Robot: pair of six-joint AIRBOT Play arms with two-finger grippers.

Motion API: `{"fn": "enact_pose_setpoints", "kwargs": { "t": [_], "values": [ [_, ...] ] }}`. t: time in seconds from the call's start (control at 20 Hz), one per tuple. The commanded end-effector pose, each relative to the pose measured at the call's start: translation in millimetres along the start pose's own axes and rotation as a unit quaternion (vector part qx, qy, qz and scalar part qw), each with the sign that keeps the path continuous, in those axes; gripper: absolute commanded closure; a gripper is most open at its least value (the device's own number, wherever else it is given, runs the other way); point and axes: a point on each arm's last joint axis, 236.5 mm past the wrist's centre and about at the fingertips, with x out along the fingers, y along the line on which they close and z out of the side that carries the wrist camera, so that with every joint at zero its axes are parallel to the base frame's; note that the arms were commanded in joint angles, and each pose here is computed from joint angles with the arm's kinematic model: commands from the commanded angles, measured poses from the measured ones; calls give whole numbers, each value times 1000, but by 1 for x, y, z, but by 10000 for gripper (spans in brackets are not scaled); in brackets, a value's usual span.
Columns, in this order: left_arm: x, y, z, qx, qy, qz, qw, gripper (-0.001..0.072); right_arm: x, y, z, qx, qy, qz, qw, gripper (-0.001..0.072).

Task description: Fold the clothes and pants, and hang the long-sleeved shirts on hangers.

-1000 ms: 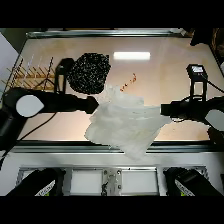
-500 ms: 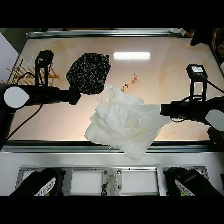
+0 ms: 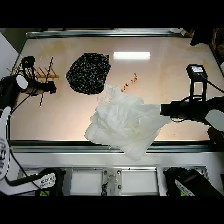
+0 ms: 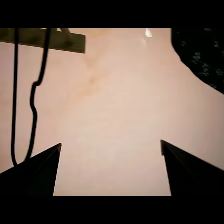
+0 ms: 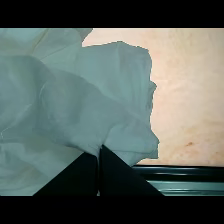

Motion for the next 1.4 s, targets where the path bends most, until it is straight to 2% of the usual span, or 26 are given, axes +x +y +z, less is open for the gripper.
{"fn": "enact_pose_setpoints", "kwargs": {
  "t": [0.0,0.15,0.45,1.0,1.05,1.1,1.15,1.2,1.25,1.3,1.35],
  "values": [
    [53,54,12,21,24,61,998,16,0,0,0,0,0,0,1000,703],
    [84,81,6,60,70,110,990,17,0,0,0,0,0,0,1000,703],
    [123,99,-14,76,136,143,977,17,0,0,0,0,0,0,1000,704],
    [135,99,-35,66,167,142,974,30,0,0,0,0,0,0,1000,703],
    [134,99,-36,66,171,142,973,192,0,0,0,0,0,0,1000,703],
    [134,100,-38,65,173,142,972,276,0,0,0,0,0,0,1000,704],
    [133,100,-38,65,175,142,972,278,0,0,0,0,1,0,1000,703],
    [133,100,-39,65,177,143,972,317,0,0,0,0,0,0,1000,703],
    [132,100,-40,64,180,143,971,489,0,0,0,0,0,0,1000,704],
    [132,100,-41,64,181,143,971,574,0,0,0,0,0,0,1000,704],
    [132,100,-41,64,181,143,971,593,0,0,0,0,0,0,1000,703]
  ]
}}
